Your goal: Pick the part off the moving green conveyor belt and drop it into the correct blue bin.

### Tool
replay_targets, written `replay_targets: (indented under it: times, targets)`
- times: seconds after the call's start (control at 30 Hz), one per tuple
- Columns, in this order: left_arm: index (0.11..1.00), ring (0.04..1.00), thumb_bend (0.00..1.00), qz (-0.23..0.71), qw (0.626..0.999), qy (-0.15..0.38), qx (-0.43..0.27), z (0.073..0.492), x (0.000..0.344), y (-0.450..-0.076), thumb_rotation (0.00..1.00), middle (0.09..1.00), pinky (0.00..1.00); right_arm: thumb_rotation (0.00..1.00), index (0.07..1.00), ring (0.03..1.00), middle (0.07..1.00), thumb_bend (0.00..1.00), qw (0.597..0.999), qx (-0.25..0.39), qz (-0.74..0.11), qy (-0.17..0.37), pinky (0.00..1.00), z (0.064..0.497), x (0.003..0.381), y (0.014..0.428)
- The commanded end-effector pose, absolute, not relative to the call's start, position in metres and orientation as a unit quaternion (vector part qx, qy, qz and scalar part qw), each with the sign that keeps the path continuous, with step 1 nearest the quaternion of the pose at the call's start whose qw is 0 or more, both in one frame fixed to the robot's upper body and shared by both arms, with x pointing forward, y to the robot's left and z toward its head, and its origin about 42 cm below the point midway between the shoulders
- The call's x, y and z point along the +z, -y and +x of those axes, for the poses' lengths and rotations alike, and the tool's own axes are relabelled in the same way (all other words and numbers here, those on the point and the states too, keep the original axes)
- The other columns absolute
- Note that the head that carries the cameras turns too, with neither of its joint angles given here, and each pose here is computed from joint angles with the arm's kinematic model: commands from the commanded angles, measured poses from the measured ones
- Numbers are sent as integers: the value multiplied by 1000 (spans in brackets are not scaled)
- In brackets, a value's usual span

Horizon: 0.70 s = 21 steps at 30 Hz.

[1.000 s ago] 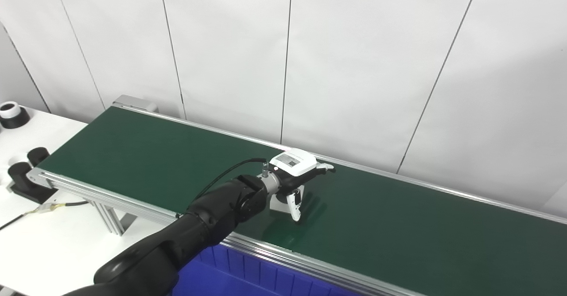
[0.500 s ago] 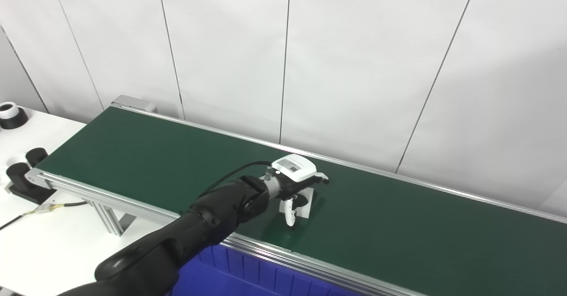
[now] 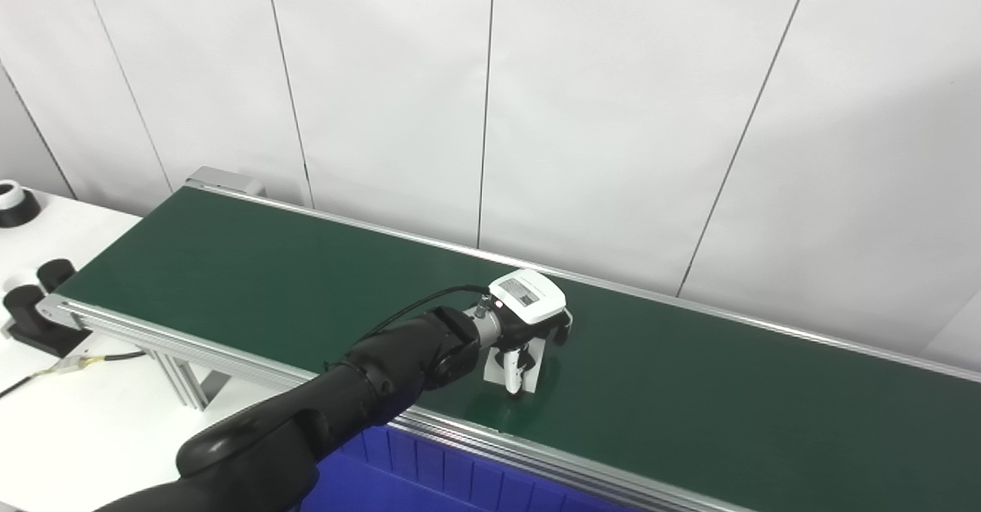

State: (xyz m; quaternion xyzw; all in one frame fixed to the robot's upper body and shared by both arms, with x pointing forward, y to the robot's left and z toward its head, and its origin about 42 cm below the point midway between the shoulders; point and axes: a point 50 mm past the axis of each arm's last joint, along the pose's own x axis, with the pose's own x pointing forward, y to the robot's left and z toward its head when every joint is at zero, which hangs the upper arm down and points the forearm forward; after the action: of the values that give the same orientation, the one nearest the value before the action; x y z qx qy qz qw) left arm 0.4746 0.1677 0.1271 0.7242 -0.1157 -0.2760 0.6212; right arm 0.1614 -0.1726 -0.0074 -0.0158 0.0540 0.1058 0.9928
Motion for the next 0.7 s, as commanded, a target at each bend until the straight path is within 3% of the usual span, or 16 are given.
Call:
replay_targets:
  times: [0.0,0.47,0.67]
  targets:
    - [532,390,499,751,603,101,-248,490,145,-184,0,459,239,946,824,833,872,911,994,108,-7,-13,791,166,4,170]
    - [555,380,494,742,611,118,-248,488,162,-176,0,469,300,943,826,834,870,914,994,111,-5,-12,798,167,5,169]
    - [542,383,497,716,633,157,-250,485,184,-177,0,464,286,956,830,826,868,910,993,115,-6,-2,799,168,9,166]
